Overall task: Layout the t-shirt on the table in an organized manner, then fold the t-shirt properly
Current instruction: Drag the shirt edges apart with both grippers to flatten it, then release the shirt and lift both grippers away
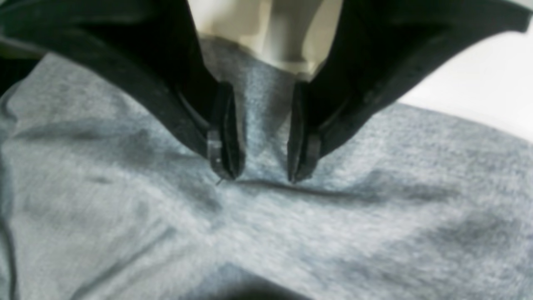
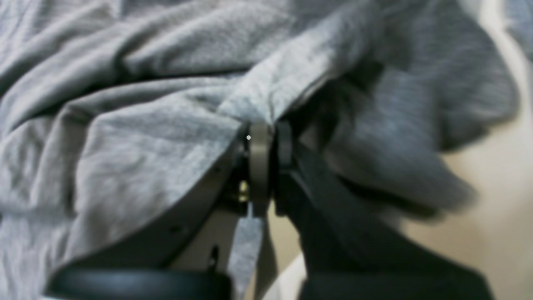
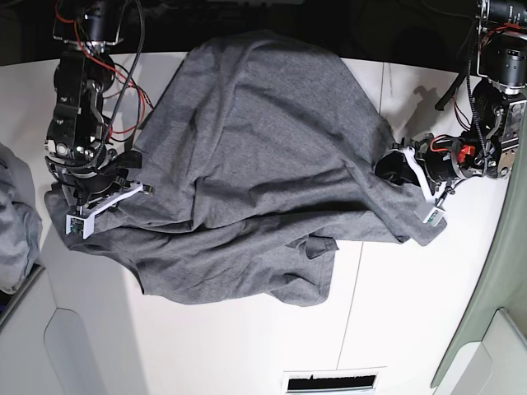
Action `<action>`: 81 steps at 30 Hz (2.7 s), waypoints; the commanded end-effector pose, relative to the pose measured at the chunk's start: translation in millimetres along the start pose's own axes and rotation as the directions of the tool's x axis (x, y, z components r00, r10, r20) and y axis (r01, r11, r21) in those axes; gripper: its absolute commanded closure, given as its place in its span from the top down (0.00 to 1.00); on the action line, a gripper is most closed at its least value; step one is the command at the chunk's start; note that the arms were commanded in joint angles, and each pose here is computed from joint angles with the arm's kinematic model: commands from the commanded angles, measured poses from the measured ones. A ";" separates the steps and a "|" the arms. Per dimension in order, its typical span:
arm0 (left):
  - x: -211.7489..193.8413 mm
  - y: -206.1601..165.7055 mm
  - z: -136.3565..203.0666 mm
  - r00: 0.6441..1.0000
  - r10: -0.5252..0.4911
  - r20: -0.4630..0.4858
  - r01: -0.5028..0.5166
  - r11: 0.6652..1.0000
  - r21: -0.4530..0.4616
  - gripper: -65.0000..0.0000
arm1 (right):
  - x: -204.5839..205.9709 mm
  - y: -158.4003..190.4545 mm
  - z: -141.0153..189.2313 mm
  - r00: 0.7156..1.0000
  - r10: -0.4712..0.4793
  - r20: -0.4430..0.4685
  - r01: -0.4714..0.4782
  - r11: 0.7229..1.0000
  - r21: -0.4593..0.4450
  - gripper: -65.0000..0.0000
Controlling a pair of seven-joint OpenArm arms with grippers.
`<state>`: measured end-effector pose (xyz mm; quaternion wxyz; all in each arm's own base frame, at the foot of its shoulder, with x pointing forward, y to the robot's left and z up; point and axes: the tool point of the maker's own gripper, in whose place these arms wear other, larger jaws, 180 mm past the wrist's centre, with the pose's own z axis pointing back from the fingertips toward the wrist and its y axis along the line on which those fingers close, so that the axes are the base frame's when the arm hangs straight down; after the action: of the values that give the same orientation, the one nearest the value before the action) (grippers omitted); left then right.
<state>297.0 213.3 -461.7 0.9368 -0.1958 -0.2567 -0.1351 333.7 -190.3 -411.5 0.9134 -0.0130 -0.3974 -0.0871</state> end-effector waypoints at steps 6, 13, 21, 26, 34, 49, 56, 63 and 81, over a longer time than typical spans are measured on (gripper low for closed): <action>8.0 28.5 4.5 0.999 0.017 -0.031 -0.015 0.998 0.069 0.35 | -20.5 -27.7 51.4 0.999 0.035 0.019 -0.034 0.998 -0.052 0.00; 10.3 34.2 6.8 0.999 0.009 -0.037 -0.006 0.996 0.087 0.35 | -103.5 -32.8 90.9 0.989 -0.016 -0.145 0.015 1.000 -0.011 0.25; 17.2 42.1 12.1 0.999 -0.009 -0.037 0.013 0.994 0.110 0.35 | -75.7 -26.1 107.2 0.999 -0.014 -0.051 0.015 1.000 0.010 0.36; 26.8 48.0 19.6 1.000 0.005 -0.006 -0.004 0.994 0.113 0.35 | 14.0 -11.1 103.0 0.978 -0.034 0.206 0.025 0.998 0.050 0.36; 34.9 48.9 24.5 1.000 0.005 0.018 -0.007 0.994 0.106 0.35 | 53.5 29.1 24.7 0.979 -0.031 0.202 -0.009 0.981 0.196 0.36; 19.5 100.4 47.2 0.997 -0.011 -0.078 0.037 0.940 0.340 0.35 | 26.3 68.7 -80.4 0.986 0.164 -0.038 -0.153 0.968 0.198 0.36; 43.7 112.3 61.6 0.994 -0.084 -0.067 0.103 0.925 0.365 0.35 | 36.8 -3.2 -83.7 0.988 0.144 -0.060 -0.144 0.990 0.006 0.36; 75.0 111.5 67.1 0.996 -0.083 -0.014 0.083 0.929 0.360 0.35 | 35.1 -30.7 -79.0 0.988 0.100 -0.114 -0.109 0.991 -0.074 0.36; 26.7 29.1 111.0 0.991 0.081 0.106 -0.077 0.996 -0.036 0.35 | 38.2 -69.2 6.9 0.985 0.169 -0.017 -0.170 0.984 -0.061 0.41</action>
<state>276.6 274.9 -378.9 0.9245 -0.2369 -0.2867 -0.0832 334.1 -255.0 -395.9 0.9283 -0.0656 -0.3654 -0.0225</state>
